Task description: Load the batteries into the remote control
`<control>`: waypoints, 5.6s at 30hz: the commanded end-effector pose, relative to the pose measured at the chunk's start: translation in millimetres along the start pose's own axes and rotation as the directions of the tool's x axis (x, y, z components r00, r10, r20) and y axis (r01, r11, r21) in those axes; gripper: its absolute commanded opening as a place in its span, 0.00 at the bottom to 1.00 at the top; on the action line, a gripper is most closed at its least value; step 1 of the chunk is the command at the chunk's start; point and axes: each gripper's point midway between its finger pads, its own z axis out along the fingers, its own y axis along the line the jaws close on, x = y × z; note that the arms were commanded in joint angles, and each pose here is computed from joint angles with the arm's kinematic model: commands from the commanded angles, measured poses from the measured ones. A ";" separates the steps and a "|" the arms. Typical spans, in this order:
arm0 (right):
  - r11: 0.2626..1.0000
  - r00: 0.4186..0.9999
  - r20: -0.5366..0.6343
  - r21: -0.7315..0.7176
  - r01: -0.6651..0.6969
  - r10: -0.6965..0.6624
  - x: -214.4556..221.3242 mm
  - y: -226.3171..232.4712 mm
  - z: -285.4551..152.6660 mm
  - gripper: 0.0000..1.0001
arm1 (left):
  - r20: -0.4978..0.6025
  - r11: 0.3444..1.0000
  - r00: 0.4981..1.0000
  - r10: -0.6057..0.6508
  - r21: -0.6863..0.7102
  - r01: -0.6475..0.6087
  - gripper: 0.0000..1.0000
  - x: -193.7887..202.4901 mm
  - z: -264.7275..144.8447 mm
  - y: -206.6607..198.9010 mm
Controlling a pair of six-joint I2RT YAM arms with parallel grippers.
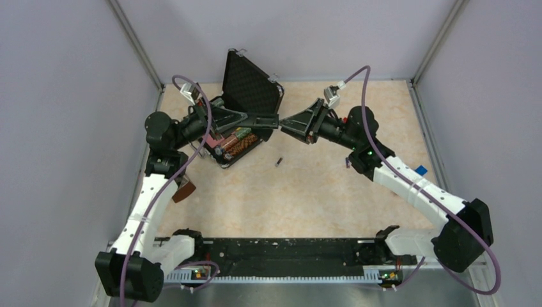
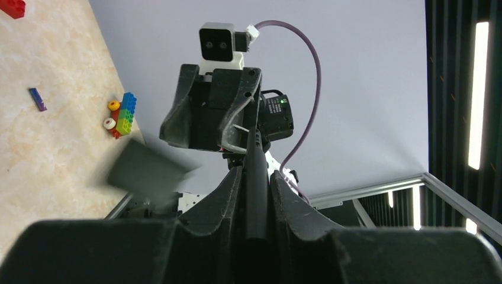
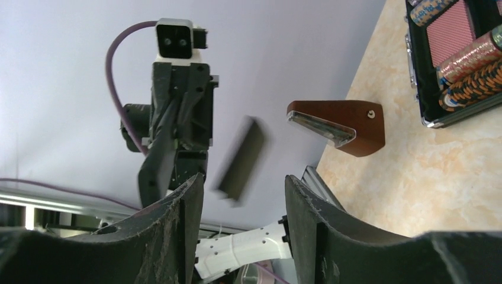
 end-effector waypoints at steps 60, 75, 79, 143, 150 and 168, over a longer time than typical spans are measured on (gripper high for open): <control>0.355 0.959 -0.204 0.897 0.263 -0.195 54.0 -242.7 -20.4 0.43 | -0.076 0.770 0.855 0.513 -0.400 -0.498 0.00 12.8 -51.1 106.6; 0.281 0.941 -0.242 0.910 0.305 -0.238 14.1 -256.6 -87.2 0.46 | -0.246 0.714 0.692 0.678 -0.001 -0.700 0.00 62.8 -48.4 73.6; 0.223 0.929 -0.264 0.920 0.323 -0.258 -7.8 -260.4 -124.0 0.48 | -0.262 0.717 0.685 0.679 0.040 -0.696 0.00 68.2 -49.1 70.3; 0.527 0.761 -0.299 0.576 0.625 -0.576 -38.3 -123.4 -69.9 0.04 | -0.363 0.900 0.838 0.407 0.000 -0.436 0.00 82.6 -34.0 102.0; 0.609 0.657 -0.142 0.273 0.745 -0.741 -8.3 -2.0 -45.7 0.08 | -0.372 0.917 0.841 0.392 0.088 -0.388 0.00 91.5 -17.9 78.8; 0.503 0.486 -0.241 -0.013 0.864 -0.840 70.0 52.5 -15.9 0.09 | -0.366 0.963 0.891 0.270 0.094 -0.254 0.00 87.5 -1.2 39.6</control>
